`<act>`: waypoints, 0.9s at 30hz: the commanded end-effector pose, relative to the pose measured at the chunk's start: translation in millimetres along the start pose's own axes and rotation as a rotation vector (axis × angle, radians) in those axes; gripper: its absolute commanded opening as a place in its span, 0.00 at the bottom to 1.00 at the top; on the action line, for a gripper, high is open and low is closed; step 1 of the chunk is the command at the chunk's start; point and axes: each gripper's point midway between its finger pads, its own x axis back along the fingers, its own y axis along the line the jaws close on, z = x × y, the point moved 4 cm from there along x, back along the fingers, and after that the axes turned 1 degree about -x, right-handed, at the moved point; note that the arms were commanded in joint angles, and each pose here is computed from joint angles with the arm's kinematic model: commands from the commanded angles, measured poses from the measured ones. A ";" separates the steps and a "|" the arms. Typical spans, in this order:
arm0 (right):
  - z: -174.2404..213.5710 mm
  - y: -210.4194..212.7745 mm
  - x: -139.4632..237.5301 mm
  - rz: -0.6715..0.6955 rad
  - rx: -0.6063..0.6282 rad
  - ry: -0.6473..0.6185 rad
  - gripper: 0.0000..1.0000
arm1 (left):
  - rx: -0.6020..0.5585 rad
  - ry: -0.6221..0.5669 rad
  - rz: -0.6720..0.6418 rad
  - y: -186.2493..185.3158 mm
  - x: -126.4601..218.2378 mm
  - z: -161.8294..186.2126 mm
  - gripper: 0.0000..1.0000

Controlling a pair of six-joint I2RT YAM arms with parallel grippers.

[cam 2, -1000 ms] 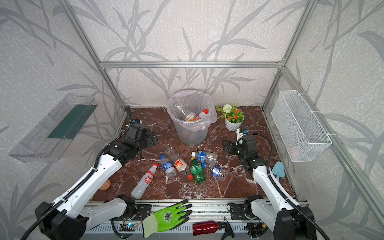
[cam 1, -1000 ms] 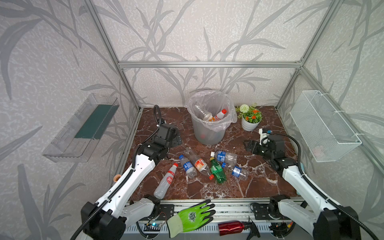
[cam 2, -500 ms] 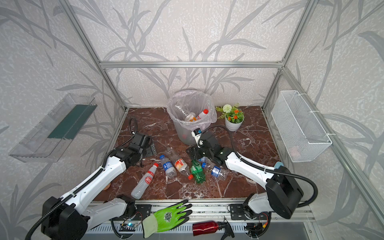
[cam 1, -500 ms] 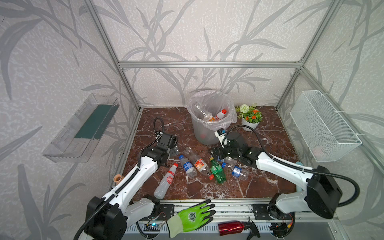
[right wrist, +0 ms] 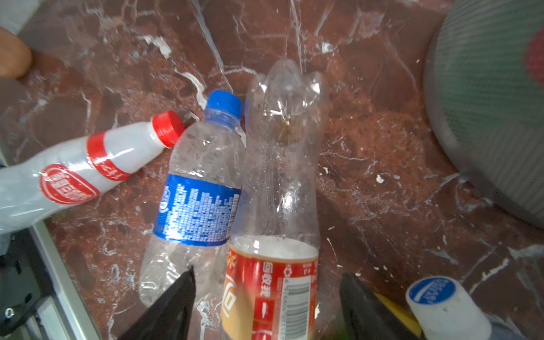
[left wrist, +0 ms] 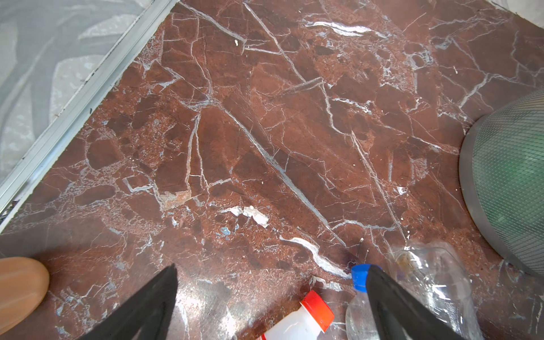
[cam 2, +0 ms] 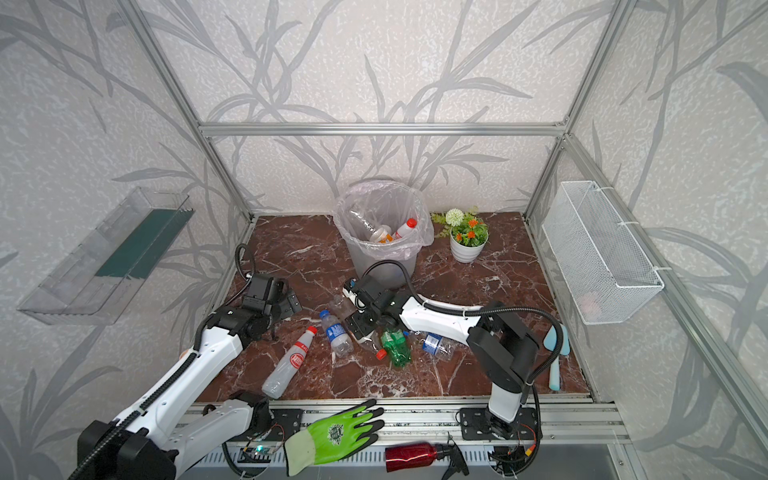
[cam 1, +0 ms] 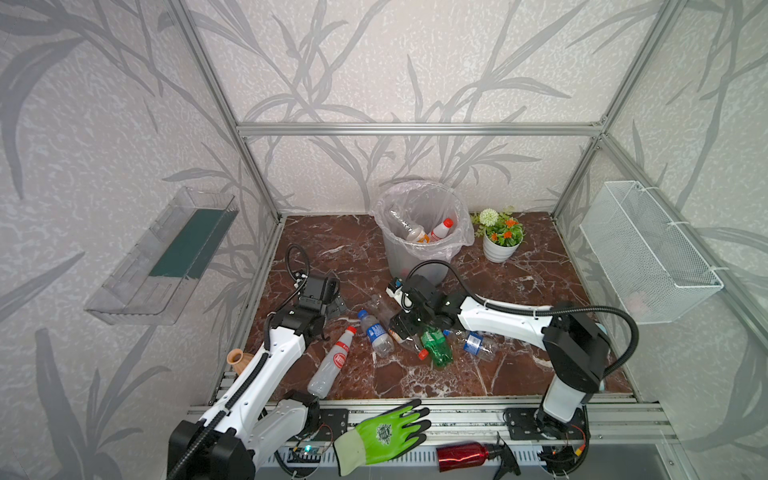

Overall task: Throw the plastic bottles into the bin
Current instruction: 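Reach the right gripper down onto the orange-labelled clear bottle and grasp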

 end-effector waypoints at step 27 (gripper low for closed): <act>-10.5 12.6 -6.6 0.097 0.114 0.105 0.52 | 0.017 -0.011 -0.016 5.4 -0.6 -3.9 0.99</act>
